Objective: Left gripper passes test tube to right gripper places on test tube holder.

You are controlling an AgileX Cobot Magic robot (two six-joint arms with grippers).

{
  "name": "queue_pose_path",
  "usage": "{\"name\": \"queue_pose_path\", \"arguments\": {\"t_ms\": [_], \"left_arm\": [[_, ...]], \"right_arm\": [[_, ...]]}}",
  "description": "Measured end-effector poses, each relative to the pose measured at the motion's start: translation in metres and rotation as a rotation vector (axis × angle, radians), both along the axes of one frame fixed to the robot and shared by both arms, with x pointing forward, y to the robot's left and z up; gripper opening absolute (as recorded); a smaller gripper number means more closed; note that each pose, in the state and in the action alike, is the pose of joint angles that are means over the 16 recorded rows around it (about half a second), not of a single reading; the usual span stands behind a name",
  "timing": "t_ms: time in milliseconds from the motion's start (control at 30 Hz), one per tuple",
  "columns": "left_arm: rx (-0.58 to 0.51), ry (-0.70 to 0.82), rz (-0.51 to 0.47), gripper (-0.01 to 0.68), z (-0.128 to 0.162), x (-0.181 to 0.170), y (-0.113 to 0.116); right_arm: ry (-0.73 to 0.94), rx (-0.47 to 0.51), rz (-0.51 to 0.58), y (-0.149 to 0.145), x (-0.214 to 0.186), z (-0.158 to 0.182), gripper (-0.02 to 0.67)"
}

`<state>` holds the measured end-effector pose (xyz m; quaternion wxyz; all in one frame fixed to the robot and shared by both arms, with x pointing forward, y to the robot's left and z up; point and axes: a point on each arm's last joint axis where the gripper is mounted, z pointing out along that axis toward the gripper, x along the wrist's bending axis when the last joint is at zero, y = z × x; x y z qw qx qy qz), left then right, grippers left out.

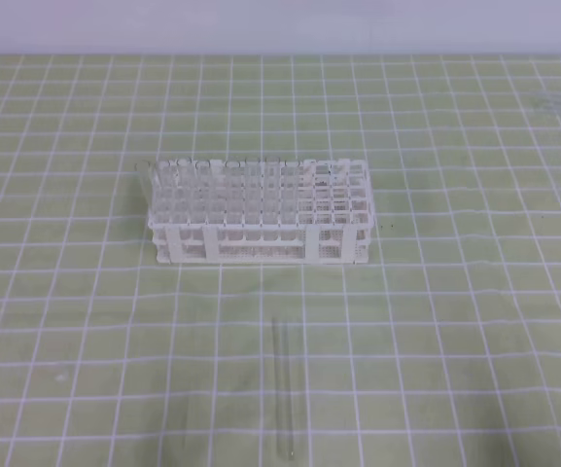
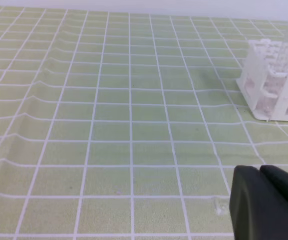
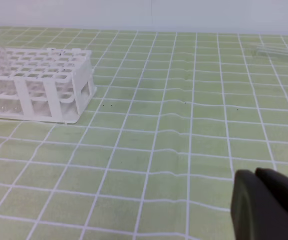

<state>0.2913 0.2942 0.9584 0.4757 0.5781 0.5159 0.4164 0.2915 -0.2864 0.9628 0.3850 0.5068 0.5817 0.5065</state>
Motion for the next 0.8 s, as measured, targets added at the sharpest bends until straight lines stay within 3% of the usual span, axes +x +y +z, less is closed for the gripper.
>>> {"name": "queue_pose_path", "arguments": {"t_ms": [467, 633, 800], "left_arm": [[-0.010, -0.013, 0.001, -0.003, 0.002, 0.001, 0.000], [-0.078, -0.056, 0.000, -0.003, 0.006, 0.001, -0.001], [-0.196, -0.106, 0.002, -0.003, 0.012, 0.002, -0.002]], "right_arm": [[0.000, 0.000, 0.000, 0.000, 0.000, 0.000, -0.018], [-0.018, 0.031, -0.001, 0.000, 0.000, 0.002, -0.018], [-0.055, 0.122, -0.004, 0.001, 0.001, 0.007, -0.018]]}}
